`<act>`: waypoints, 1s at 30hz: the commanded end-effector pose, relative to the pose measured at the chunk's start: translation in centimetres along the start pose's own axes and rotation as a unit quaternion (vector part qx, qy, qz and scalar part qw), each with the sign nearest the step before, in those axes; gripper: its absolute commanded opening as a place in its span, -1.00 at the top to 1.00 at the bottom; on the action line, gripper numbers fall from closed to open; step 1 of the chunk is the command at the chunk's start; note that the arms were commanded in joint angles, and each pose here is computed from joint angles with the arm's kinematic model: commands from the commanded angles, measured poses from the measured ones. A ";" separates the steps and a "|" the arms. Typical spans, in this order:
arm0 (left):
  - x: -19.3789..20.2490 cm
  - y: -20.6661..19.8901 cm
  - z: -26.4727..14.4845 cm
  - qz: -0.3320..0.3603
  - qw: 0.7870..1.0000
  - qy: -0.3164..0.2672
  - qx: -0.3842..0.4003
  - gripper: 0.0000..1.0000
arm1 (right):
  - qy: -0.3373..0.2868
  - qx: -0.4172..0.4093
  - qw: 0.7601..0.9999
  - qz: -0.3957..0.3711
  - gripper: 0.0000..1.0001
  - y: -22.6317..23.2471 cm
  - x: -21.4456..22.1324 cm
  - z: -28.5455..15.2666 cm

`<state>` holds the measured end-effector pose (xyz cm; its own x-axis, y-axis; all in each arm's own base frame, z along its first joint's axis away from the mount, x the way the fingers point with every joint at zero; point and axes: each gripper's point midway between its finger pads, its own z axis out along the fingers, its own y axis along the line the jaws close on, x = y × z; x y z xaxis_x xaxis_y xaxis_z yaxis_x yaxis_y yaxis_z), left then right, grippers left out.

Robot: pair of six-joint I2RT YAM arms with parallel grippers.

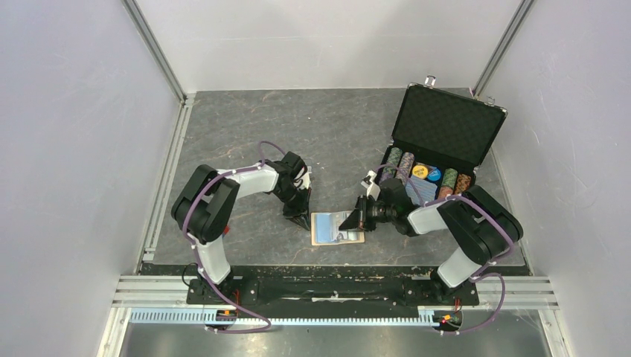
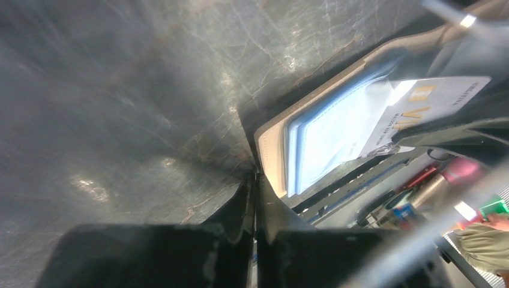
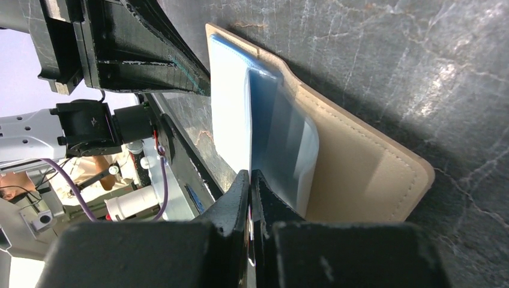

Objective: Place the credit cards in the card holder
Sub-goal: Insert the credit card into the card holder.

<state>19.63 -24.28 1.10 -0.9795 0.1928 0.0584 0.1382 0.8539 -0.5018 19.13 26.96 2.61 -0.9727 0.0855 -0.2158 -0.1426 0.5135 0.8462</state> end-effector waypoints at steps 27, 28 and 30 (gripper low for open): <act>-0.7 0.0 1.4 0.021 1.000 0.015 -0.007 0.95 | 0.099 0.153 0.981 -0.065 0.34 -0.8 0.3 1.5; -0.8 -0.2 1.4 0.020 1.000 0.015 -0.005 0.95 | 0.104 0.150 0.981 -0.064 0.36 -0.7 0.4 1.7; -0.9 -0.5 1.3 0.020 1.000 0.016 0.002 0.96 | 0.109 0.138 0.983 -0.059 0.38 -0.5 0.6 2.2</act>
<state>19.79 -25.11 1.15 -0.9747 0.2082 0.0816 0.1388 0.8494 -0.5092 19.83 28.44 2.13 -0.9719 -0.1155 -0.2052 -0.2253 0.7098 0.6674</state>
